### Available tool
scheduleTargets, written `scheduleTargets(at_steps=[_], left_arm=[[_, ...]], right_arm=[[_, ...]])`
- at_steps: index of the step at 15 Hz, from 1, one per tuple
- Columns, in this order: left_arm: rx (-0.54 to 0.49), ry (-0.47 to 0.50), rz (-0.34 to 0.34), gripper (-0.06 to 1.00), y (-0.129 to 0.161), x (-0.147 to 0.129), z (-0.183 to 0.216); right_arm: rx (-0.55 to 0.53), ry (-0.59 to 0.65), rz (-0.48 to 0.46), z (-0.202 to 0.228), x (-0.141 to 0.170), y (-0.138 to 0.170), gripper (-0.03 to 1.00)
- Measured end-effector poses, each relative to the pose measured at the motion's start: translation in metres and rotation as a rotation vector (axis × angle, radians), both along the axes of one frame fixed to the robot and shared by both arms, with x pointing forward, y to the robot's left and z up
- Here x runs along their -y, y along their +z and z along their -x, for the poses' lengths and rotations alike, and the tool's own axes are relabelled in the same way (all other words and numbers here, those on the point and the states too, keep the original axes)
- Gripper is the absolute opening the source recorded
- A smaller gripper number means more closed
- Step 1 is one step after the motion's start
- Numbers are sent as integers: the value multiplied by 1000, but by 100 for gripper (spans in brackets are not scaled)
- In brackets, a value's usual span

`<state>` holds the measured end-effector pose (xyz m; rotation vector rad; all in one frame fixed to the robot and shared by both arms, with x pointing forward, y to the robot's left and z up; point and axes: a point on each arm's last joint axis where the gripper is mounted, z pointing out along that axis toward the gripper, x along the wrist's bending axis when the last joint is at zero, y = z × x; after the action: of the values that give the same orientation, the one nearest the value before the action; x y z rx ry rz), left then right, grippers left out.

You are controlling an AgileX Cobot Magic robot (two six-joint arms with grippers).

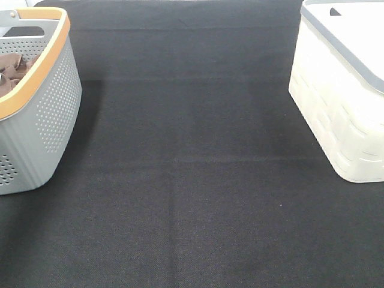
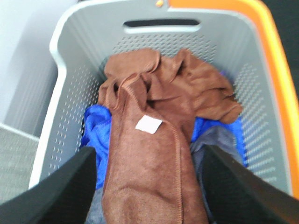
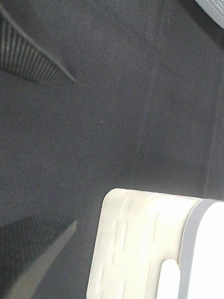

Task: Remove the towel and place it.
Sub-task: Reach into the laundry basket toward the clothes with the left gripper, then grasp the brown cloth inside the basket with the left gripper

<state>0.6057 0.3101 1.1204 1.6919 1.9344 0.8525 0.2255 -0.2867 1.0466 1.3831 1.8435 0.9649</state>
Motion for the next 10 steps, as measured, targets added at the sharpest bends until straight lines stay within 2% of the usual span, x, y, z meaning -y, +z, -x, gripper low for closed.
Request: scheduleTargets(at_steps=[3,7,9,10], left_arm=[[-56,54,22,63,-14,-9,-16],[-115,215,173,63,-42,-53,-41],[-130,227,227,63,-55,-65,-53],[-136,225,232,63,-61,-68,-61]], right_arm=[[0,0,0,0,0,0,73],[0,0,0,0,0,0,73],[0,0,0,0,0,0,73],[0,0,0,0,0,0,73]])
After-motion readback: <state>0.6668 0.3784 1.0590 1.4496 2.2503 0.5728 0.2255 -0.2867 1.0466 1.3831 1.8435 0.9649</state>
